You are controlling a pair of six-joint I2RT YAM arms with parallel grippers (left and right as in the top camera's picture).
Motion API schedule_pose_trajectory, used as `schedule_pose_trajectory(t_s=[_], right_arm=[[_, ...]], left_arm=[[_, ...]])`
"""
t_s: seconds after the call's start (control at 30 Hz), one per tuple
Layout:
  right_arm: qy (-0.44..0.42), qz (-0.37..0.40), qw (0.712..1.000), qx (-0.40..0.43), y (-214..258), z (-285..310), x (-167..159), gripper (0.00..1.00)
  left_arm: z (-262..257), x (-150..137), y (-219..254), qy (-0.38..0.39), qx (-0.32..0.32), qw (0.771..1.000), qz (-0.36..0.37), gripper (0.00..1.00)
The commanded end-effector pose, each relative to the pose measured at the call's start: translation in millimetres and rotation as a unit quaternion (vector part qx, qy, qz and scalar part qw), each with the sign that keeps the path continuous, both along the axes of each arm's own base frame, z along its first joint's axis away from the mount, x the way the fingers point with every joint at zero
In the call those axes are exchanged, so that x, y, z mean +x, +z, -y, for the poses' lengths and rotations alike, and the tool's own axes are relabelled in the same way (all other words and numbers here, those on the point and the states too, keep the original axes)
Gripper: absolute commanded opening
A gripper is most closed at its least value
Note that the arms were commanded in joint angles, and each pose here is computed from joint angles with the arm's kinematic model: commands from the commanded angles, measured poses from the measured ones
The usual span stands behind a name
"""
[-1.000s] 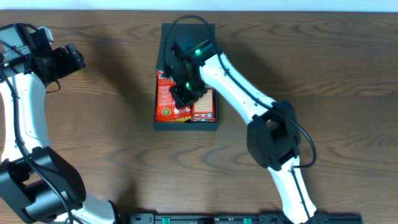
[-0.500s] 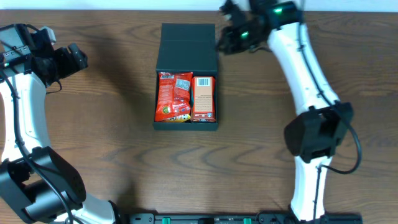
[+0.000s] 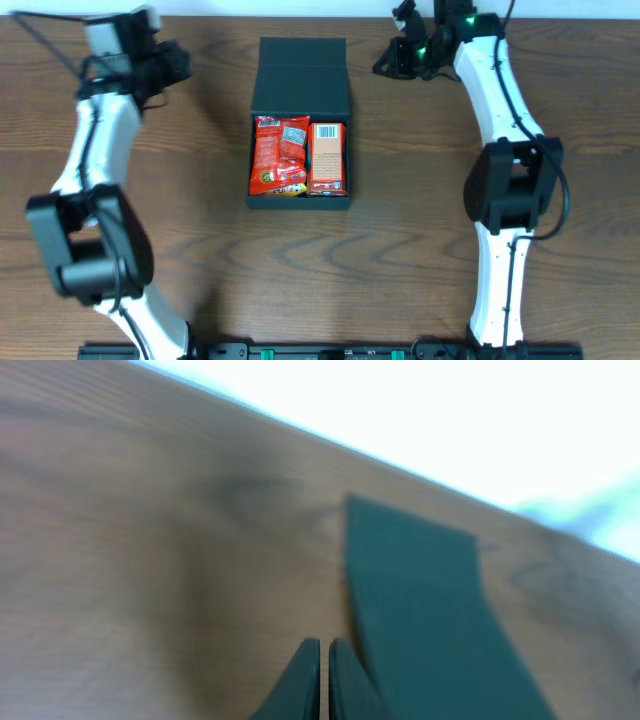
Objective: Pack container
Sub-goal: 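Withdraw the right gripper and raise the left arm toward the lid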
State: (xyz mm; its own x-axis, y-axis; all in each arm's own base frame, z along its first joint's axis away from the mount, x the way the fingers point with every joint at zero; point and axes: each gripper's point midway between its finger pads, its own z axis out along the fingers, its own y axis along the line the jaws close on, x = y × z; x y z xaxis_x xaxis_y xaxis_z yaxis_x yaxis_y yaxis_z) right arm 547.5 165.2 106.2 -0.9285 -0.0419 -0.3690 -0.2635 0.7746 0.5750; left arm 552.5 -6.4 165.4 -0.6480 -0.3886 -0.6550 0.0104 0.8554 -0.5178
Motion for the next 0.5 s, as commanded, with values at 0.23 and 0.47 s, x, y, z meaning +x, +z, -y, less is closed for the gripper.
schedule_pose_trajectory(t_s=[0.23,0.47], right_arm=[[-0.051,-0.044,0.998,0.010,-27,10,8,0.01],[-0.075,-0.053,0.996,-0.017,-34,16,9,0.01]], left_arm=[[68,38,-23,0.018,-0.134,0.991,0.004,0.06],[68,26,-41,0.012,-0.114,0.993,-0.033,0.06]])
